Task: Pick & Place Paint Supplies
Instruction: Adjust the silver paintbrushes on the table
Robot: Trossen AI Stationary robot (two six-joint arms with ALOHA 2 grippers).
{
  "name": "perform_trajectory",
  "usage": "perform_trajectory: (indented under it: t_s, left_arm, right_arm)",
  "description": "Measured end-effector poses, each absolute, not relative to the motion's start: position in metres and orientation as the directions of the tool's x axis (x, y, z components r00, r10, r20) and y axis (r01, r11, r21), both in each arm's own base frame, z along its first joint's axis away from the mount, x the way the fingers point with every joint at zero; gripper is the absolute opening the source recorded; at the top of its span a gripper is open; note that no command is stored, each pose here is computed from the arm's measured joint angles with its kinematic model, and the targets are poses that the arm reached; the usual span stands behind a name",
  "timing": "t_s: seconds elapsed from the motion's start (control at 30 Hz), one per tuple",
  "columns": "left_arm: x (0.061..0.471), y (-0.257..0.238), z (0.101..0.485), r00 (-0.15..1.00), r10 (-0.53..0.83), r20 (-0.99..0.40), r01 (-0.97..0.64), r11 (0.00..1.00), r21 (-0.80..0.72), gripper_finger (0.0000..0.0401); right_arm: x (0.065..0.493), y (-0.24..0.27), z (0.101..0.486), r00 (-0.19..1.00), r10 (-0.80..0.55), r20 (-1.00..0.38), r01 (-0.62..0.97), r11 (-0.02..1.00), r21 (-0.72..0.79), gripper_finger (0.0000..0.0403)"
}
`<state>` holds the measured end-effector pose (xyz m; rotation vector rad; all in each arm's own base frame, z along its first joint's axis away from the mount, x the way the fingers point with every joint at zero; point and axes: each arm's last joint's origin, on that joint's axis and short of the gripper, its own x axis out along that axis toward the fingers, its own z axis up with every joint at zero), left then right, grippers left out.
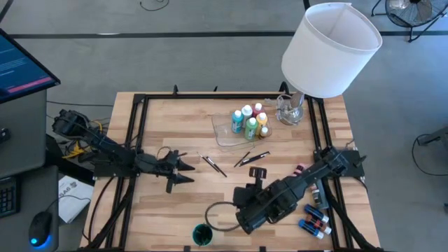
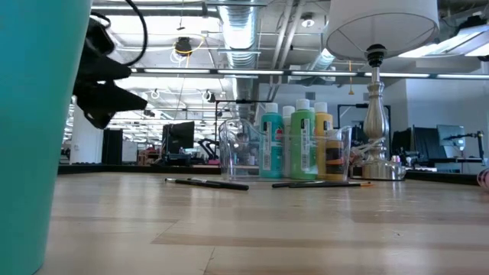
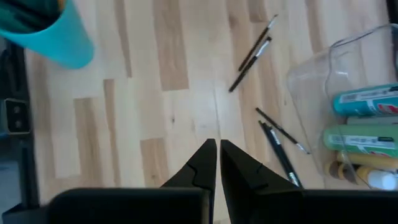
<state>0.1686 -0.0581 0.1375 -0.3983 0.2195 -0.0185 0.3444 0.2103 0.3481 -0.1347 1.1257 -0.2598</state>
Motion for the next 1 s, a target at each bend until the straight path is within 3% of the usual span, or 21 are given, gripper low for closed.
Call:
perform_trajectory:
  t_s: [0.23, 0.47, 0.7, 0.87, 1.0]
  left_arm:
    - [0.176, -0.038, 0.137, 0.956, -0.188, -0.225, 0.081, 0.906, -0.415, 0.0163]
    - [0.178, -0.026, 0.139, 0.968, -0.145, -0.207, 0.062, 0.931, -0.361, 0.0163]
    - [0.18, -0.019, 0.14, 0.971, -0.131, -0.197, 0.045, 0.919, -0.391, 0.0163]
    - [0.179, -0.025, 0.14, 0.966, -0.164, -0.199, 0.075, 0.917, -0.391, 0.0163]
    - [0.178, -0.029, 0.14, 0.964, -0.178, -0.2, 0.089, 0.918, -0.387, 0.0163]
  right_arm:
    - [0.361, 0.18, 0.348, 0.374, -0.297, -0.878, 0.161, 0.954, -0.254, 0.0014]
    - [0.37, 0.163, 0.342, 0.343, -0.324, -0.882, 0.141, 0.946, -0.292, 0.0014]
    - [0.363, 0.168, 0.301, 0.268, -0.508, -0.818, 0.166, 0.861, -0.48, 0.0014]
    - [0.334, 0.165, 0.27, 0.258, -0.684, -0.683, 0.3, 0.728, -0.616, 0.0014]
    - [0.293, 0.154, 0.258, 0.314, -0.762, -0.567, 0.524, 0.637, -0.566, 0.0014]
